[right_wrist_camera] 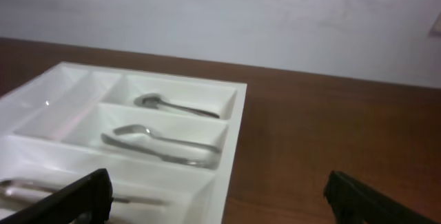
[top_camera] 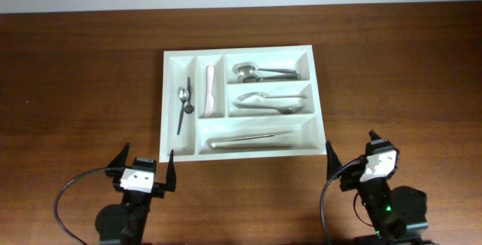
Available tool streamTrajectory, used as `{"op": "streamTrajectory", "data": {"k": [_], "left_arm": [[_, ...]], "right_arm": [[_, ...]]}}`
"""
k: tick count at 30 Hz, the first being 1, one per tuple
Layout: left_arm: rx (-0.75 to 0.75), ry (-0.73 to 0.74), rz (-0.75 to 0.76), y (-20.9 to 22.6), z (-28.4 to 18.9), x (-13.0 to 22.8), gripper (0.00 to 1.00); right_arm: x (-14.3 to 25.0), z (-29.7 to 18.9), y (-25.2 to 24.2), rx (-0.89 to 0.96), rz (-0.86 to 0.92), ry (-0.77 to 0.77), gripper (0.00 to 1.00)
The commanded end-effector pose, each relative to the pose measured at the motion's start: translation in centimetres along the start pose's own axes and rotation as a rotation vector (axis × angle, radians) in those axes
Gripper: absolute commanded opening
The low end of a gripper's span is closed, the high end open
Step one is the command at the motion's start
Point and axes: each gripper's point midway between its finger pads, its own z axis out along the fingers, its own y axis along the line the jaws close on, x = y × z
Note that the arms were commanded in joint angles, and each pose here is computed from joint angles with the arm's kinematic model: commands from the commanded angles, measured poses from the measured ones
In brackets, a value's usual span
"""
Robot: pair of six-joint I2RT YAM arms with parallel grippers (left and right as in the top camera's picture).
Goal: Pack container
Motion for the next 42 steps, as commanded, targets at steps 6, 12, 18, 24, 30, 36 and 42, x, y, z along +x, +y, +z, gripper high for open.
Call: {"op": "streamTrajectory", "data": {"k": [6,12,18,24,30,36,42], "left_arm": [[-0.007,-0.003,-0.012,0.1,0.0,0.1,0.99],[-0.007,-0.003,-0.012,0.1,0.0,0.1,0.99],[-0.008,-0.002,-0.012,0.1,0.0,0.1,0.99],[-0.007,-0.003,-0.012,0.1,0.0,0.1,0.99],[-0.007,-0.003,-0.012,0.1,0.0,0.1,0.99],[-0.007,-0.003,-0.012,0.1,0.0,0.1,0.99],[-0.007,-0.003,-0.012,0.1,0.0,0.1,0.99]], "right_arm": [[2.8,0.2,1.5,-0.056,-0.183,-0.015,0.99],[5.1,0.2,1.5,-0.055,-0.177,0.06,0.99],[6.0,0.1,0.8,-0.027,-0.173,0.093,0.99],[6.0,0.0,0.2,-0.004,-0.167,0.096,0.99],[6.0,0.0,0.3,-0.01,-0.167,0.094,0.99],[6.0,0.0,0.3,-0.011,-0.167,0.095,0.99],[6.0,0.0,0.3,-0.011,-0.167,0.095,0.99]]}}
